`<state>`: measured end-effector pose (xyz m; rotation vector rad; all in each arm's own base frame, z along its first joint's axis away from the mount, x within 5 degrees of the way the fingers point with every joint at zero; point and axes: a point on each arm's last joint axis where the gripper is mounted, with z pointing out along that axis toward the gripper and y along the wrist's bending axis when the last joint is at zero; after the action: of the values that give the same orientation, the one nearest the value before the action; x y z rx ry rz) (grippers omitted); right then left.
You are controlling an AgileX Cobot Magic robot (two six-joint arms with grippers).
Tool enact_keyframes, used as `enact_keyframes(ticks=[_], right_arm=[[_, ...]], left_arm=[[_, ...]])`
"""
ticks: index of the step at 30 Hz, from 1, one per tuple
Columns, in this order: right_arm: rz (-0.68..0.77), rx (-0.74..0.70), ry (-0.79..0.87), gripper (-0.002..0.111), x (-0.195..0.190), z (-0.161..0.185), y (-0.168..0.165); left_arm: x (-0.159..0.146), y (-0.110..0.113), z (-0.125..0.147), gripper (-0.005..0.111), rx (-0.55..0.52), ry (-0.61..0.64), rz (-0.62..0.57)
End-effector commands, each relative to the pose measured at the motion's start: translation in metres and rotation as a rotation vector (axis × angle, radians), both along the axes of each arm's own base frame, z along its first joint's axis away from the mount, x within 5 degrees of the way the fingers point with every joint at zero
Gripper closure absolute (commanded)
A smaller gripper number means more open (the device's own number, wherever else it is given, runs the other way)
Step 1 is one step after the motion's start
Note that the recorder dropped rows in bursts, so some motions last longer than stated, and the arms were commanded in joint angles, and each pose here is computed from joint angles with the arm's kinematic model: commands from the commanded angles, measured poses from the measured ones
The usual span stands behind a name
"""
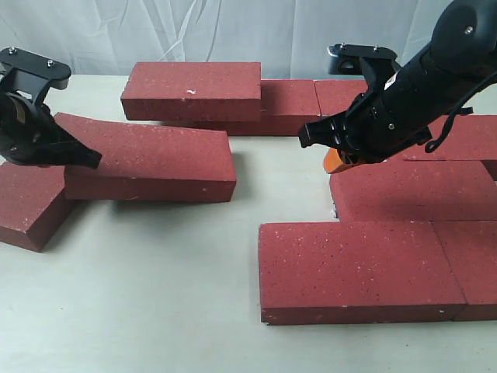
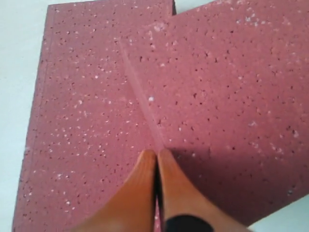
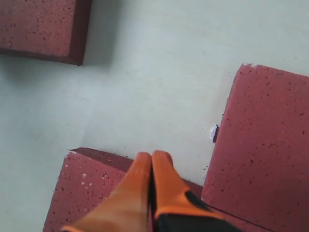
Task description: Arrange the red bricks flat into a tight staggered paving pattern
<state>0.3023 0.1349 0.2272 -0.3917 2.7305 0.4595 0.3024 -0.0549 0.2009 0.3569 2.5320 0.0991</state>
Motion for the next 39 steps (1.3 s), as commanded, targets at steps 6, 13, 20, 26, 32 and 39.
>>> enact_keyframes(ticks=[6,13,20,26,32,39], right_arm=[[0.002,-0.007,-0.011,0.109,0.002,0.001,-0.002],[0.004,-0.008,-0.006,0.109,0.001,0.001,-0.002],[0.006,-0.008,-0.008,0.109,0.001,0.001,-0.002],[0.007,-0.010,-0.007,0.109,0.001,0.001,-0.002],[0.014,-0.023,-0.008,0.109,0.001,0.001,-0.003],[0.015,-0.023,-0.006,0.109,0.001,0.001,-0.003]], left_arm=[[0.000,-0.010,0.000,0.107,-0.091,-0.011,-0.053],[-0.001,-0.011,-0.001,0.107,-0.097,0.001,-0.065],[0.001,-0.021,0.001,0.107,-0.076,-0.054,-0.142],[0.009,-0.023,-0.014,0.107,-0.058,-0.050,-0.172],[0.012,-0.023,-0.003,0.107,-0.035,-0.083,-0.197],[0.008,-0.017,0.037,0.107,0.020,-0.174,-0.233]])
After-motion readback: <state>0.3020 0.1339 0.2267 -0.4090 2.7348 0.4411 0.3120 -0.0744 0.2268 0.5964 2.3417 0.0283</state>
